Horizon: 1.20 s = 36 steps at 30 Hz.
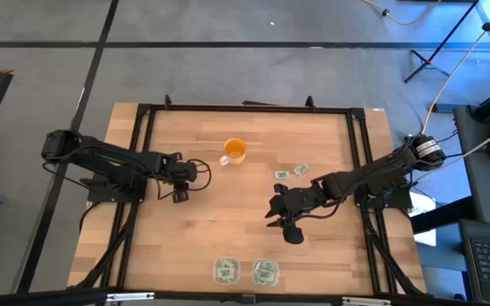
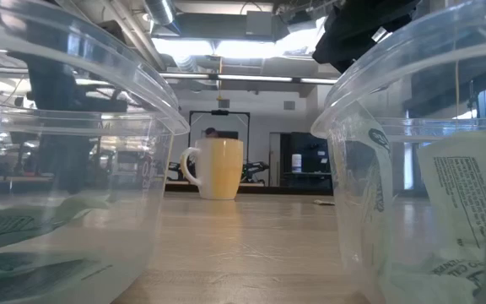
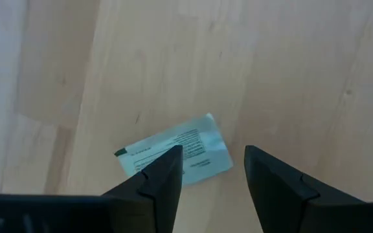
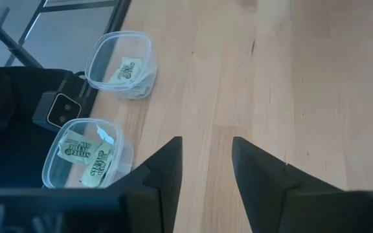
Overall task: Pick and place items into bin
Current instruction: Put the green stevia packet into the left transparent bin
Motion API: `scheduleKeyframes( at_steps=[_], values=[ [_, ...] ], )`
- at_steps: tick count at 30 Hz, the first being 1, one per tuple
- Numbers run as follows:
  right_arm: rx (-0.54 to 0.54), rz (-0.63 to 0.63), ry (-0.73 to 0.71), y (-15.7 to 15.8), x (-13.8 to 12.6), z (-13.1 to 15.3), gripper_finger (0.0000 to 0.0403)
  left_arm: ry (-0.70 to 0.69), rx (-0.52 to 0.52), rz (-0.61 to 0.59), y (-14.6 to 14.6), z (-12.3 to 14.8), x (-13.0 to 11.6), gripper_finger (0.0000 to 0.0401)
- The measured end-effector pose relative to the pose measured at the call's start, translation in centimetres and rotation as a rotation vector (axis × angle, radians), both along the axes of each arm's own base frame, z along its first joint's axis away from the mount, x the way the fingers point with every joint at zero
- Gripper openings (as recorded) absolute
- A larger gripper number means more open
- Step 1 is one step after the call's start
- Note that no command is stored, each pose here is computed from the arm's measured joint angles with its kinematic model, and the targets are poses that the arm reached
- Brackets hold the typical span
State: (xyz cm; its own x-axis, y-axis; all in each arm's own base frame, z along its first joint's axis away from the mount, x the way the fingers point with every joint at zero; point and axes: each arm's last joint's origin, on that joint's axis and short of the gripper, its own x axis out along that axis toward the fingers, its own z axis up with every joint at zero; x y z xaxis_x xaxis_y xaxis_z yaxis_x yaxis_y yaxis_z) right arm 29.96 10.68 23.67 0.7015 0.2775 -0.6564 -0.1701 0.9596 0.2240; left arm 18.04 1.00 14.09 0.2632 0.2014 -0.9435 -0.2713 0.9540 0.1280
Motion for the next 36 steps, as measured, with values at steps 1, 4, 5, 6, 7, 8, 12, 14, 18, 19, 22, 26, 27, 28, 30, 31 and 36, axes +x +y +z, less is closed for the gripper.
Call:
scheduleKeyframes(
  at_steps=[1, 4, 5, 6, 7, 8, 12, 14, 18, 19, 22, 26, 27, 28, 30, 31, 36],
  values=[
    [-0.001, 0.001, 0.000, 0.0, 0.0, 0.0, 0.0138, 0.012, 0.002, -0.005, 0.0, -0.2, 0.1, 0.0159],
    [-0.002, -0.002, 0.000, -0.1, 0.0, 0.0, 0.0138, 0.036, 0.017, 0.000, 0.1, -0.8, 0.4, 0.0159],
    [-0.001, -0.005, 0.000, -0.2, 0.1, 0.0, 0.0138, 0.046, 0.014, 0.002, 0.2, -1.0, 0.5, 0.0159],
    [-0.001, -0.007, 0.001, -0.2, 0.1, 0.0, 0.0138, 0.055, 0.008, 0.006, 0.3, -1.1, 0.5, 0.0159],
    [-0.001, -0.008, 0.001, -0.3, 0.1, 0.0, 0.0138, 0.067, 0.001, 0.012, 0.4, -1.3, 0.5, 0.0159],
    [-0.001, -0.008, 0.001, -0.3, 0.1, 0.0, 0.0138, 0.074, -0.008, 0.017, 0.5, -1.4, 0.6, 0.0157],
    [0.000, -0.009, 0.002, -0.3, 0.1, 0.0, 0.0138, 0.072, -0.056, 0.037, 1.0, -1.5, 0.7, 0.0135],
    [0.000, -0.009, 0.002, -0.2, 0.1, 0.0, 0.0138, 0.068, -0.064, 0.045, 1.1, -1.5, 0.7, 0.0119],
    [0.000, -0.009, 0.002, -0.2, 0.1, 0.0, 0.0138, 0.058, -0.067, 0.062, 1.5, -1.5, 0.7, 0.0086],
    [0.000, -0.009, 0.002, -0.2, 0.1, 0.0, 0.0138, 0.056, -0.066, 0.063, 1.5, -1.5, 0.7, 0.0080],
    [0.000, -0.009, 0.004, -0.2, 0.1, 0.0, 0.0138, 0.050, -0.061, 0.062, 1.5, -1.6, 0.7, 0.0063],
    [-0.001, -0.009, 0.006, -0.2, 0.1, 0.0, 0.0138, 0.043, -0.057, 0.056, 1.3, -1.4, 0.6, 0.0045],
    [-0.001, -0.009, 0.007, -0.3, 0.1, -0.1, 0.0138, 0.034, -0.063, 0.050, 1.2, -1.3, 0.6, 0.0040],
    [-0.001, -0.009, 0.007, -0.3, 0.1, -0.1, 0.0138, 0.020, -0.071, 0.045, 1.2, -1.1, 0.5, 0.0035],
    [-0.001, -0.009, 0.007, -0.3, 0.1, -0.1, 0.0138, -0.001, -0.100, 0.029, 0.9, -0.7, 0.3, 0.0023],
    [-0.001, -0.009, 0.007, -0.3, 0.1, -0.1, 0.0138, -0.005, -0.119, 0.019, 0.7, -0.5, 0.1, 0.0017],
    [-0.001, -0.009, 0.007, -0.3, 0.1, -0.1, 0.0138, -0.120, -0.215, -0.004, -0.1, 1.1, 0.0, 0.0005]
  ],
)
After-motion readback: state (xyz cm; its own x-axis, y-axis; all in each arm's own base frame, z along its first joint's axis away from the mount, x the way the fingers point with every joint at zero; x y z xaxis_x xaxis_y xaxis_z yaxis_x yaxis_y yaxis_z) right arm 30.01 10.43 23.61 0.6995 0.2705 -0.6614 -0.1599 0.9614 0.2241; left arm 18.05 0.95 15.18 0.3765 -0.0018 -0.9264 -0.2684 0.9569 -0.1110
